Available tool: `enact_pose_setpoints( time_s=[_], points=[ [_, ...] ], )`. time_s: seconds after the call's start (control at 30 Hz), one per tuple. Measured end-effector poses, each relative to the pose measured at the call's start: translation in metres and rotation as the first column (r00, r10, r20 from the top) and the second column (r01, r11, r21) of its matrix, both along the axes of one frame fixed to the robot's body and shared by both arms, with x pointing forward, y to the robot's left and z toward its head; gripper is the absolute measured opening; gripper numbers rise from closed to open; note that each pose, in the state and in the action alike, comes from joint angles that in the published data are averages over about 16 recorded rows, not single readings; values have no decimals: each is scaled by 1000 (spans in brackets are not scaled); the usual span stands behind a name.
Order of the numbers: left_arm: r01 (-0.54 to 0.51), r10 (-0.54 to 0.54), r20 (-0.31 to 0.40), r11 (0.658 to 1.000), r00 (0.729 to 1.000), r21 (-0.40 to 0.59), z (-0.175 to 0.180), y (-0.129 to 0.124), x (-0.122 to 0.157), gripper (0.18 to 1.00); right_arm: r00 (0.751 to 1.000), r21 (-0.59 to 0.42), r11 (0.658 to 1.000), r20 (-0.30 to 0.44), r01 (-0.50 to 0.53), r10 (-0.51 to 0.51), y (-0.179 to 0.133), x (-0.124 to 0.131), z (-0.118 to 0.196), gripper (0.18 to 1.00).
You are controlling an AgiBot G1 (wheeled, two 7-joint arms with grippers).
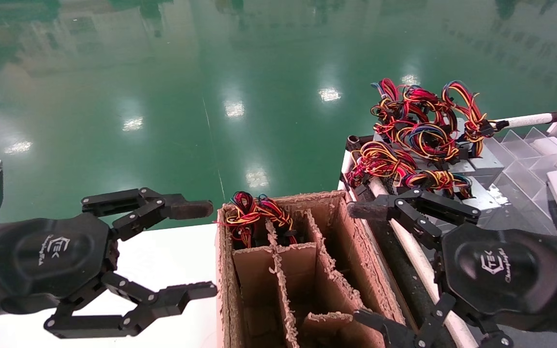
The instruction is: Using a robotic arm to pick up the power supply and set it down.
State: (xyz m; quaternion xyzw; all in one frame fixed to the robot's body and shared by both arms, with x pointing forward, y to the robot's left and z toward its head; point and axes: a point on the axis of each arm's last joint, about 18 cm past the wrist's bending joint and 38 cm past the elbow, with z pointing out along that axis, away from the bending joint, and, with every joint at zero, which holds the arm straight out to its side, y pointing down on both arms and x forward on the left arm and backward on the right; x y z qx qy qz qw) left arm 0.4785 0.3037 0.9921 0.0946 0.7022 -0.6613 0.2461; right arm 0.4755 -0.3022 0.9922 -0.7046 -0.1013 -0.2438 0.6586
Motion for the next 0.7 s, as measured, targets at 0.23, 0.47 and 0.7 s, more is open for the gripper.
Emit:
enact_pose_setpoints(
  time_s=[0.23, 0.47, 0.7],
  points=[
    [0, 0, 0, 1000, 1000, 0, 0, 0, 0, 702, 1000, 0, 1000, 0, 0, 0, 0, 0, 0, 1001],
    [0, 0, 0, 1000, 1000, 0, 0, 0, 0, 534, 1000, 0, 1000, 0, 0, 0, 0, 0, 0, 1001],
    [0, 0, 0, 1000, 1000, 0, 0, 0, 0, 377, 1000, 0, 1000, 0, 0, 0, 0, 0, 0, 1001]
  ],
)
